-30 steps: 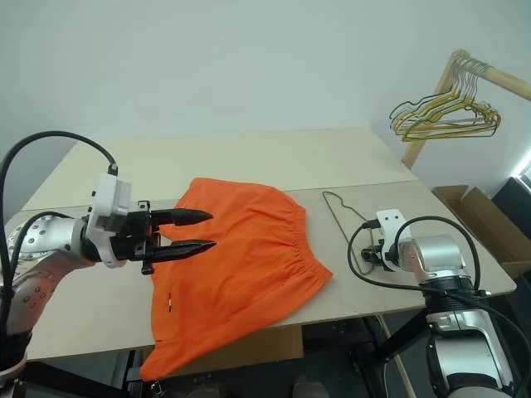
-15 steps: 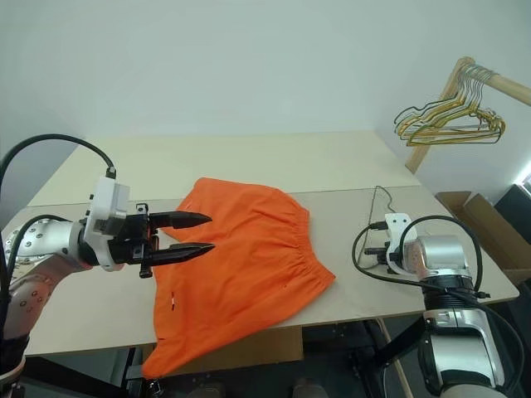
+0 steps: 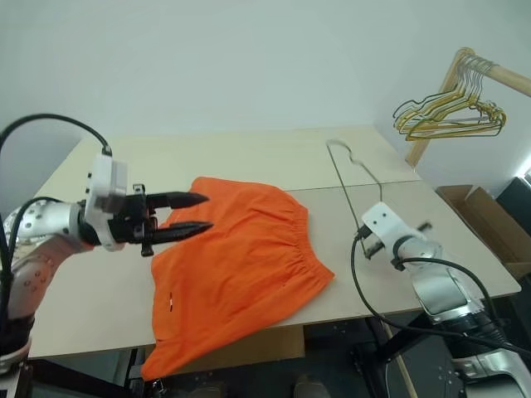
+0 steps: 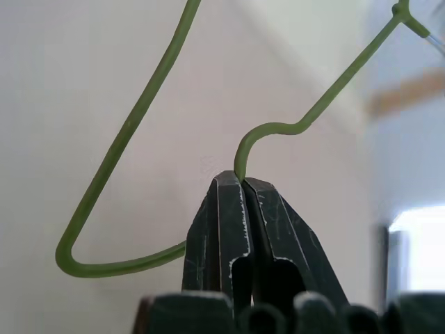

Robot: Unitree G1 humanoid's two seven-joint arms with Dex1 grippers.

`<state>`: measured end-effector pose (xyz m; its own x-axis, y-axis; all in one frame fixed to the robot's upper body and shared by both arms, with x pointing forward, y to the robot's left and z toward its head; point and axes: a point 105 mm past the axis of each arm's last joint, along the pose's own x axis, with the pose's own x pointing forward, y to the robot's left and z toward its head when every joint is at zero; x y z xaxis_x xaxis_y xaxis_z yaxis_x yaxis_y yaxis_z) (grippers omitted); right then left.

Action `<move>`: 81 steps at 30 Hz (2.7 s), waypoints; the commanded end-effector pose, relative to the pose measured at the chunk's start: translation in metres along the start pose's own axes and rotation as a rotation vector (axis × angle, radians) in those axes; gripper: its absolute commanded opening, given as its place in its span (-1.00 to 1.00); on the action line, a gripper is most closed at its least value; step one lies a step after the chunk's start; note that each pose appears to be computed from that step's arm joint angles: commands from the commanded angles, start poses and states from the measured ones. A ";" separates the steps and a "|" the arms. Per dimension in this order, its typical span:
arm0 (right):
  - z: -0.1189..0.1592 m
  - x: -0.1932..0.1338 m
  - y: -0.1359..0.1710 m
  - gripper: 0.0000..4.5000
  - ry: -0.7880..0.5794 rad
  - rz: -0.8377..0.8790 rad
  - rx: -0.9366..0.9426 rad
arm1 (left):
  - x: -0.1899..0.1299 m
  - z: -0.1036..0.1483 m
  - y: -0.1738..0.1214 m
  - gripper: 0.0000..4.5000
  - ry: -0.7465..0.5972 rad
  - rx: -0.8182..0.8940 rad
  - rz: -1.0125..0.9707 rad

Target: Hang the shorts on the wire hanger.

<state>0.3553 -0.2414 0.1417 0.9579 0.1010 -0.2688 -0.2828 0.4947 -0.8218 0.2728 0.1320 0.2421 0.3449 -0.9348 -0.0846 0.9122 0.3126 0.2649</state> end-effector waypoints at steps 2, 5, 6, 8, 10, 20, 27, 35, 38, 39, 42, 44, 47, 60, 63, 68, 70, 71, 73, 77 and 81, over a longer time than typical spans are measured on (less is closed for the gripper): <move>0.047 -0.008 -0.014 -1.00 -0.286 -0.102 -0.399 | -0.004 0.007 0.014 0.32 -0.006 -0.016 -0.016; 0.065 -0.012 -0.012 -1.00 -0.429 -0.133 -0.634 | -0.003 0.009 0.031 0.75 0.007 0.006 0.014; 0.068 -0.012 -0.011 -1.00 -0.463 -0.138 -0.691 | -0.002 0.008 0.036 0.90 0.015 0.011 0.032; 0.075 -0.014 -0.009 -1.00 -0.538 -0.145 -0.788 | 0.002 0.007 0.046 0.99 0.042 0.006 0.052; 0.084 -0.014 -0.008 -1.00 -0.600 -0.159 -0.849 | 0.007 0.001 0.052 0.99 0.074 -0.010 0.052; 0.108 -0.018 -0.006 -1.00 -0.774 -0.180 -0.989 | 0.023 -0.045 0.046 0.99 0.367 -0.120 -0.164; 0.117 -0.019 -0.005 -1.00 -0.809 -0.188 -0.999 | 0.033 -0.061 0.036 0.99 0.470 -0.119 -0.254; 0.117 -0.018 -0.012 -1.00 -0.786 -0.218 -1.007 | 0.033 -0.067 0.028 0.02 0.489 -0.125 -0.285; 0.116 -0.017 -0.017 -1.00 -0.769 -0.232 -1.015 | 0.032 -0.069 0.031 -0.41 0.498 -0.120 -0.261; 0.115 -0.016 -0.019 -1.00 -0.756 -0.239 -1.022 | 0.031 -0.070 0.031 -0.58 0.500 -0.120 -0.258; 0.113 -0.013 -0.025 -1.00 -0.725 -0.265 -1.034 | 0.027 -0.070 0.031 -0.99 0.498 -0.132 -0.252; 0.114 -0.013 -0.026 -1.00 -0.727 -0.268 -1.036 | 0.026 -0.071 0.031 -0.99 0.501 -0.131 -0.245; 0.116 -0.015 -0.024 -1.00 -0.740 -0.262 -1.039 | 0.025 -0.072 0.031 -0.99 0.500 -0.129 -0.231; 0.110 -0.035 -0.010 0.54 -0.830 -0.046 -1.005 | 0.015 -0.077 0.042 -1.00 0.526 -0.089 -0.125; 0.106 -0.040 -0.010 0.99 -0.821 0.043 -0.943 | 0.005 -0.081 0.046 -1.00 0.551 -0.078 -0.098; 0.115 -0.055 -0.009 0.99 -0.783 0.315 -0.533 | -0.004 -0.077 0.047 -1.00 0.548 0.054 -0.106; 0.123 -0.060 -0.011 0.99 -0.748 0.472 -0.279 | -0.004 -0.073 0.047 -1.00 0.524 0.080 -0.115; 0.126 -0.062 -0.011 0.99 -0.725 0.558 -0.166 | -0.004 -0.071 0.047 -1.00 0.508 0.118 -0.125; 0.130 -0.068 -0.010 0.99 -0.661 0.747 -0.055 | -0.005 -0.066 0.047 -1.00 0.482 0.196 -0.157; 0.136 -0.068 -0.009 0.99 -0.524 0.929 0.017 | -0.006 -0.061 0.052 -1.00 0.459 0.218 -0.152; 0.141 -0.063 -0.001 0.99 -0.404 1.042 0.035 | -0.006 -0.058 0.048 -1.00 0.441 0.212 -0.162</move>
<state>0.3040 -0.1255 0.2329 0.2323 0.7813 -0.5793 -0.9491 0.0519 -0.3106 0.3298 0.1626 0.1814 0.2902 -0.7758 -0.5602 0.9309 0.0933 0.3531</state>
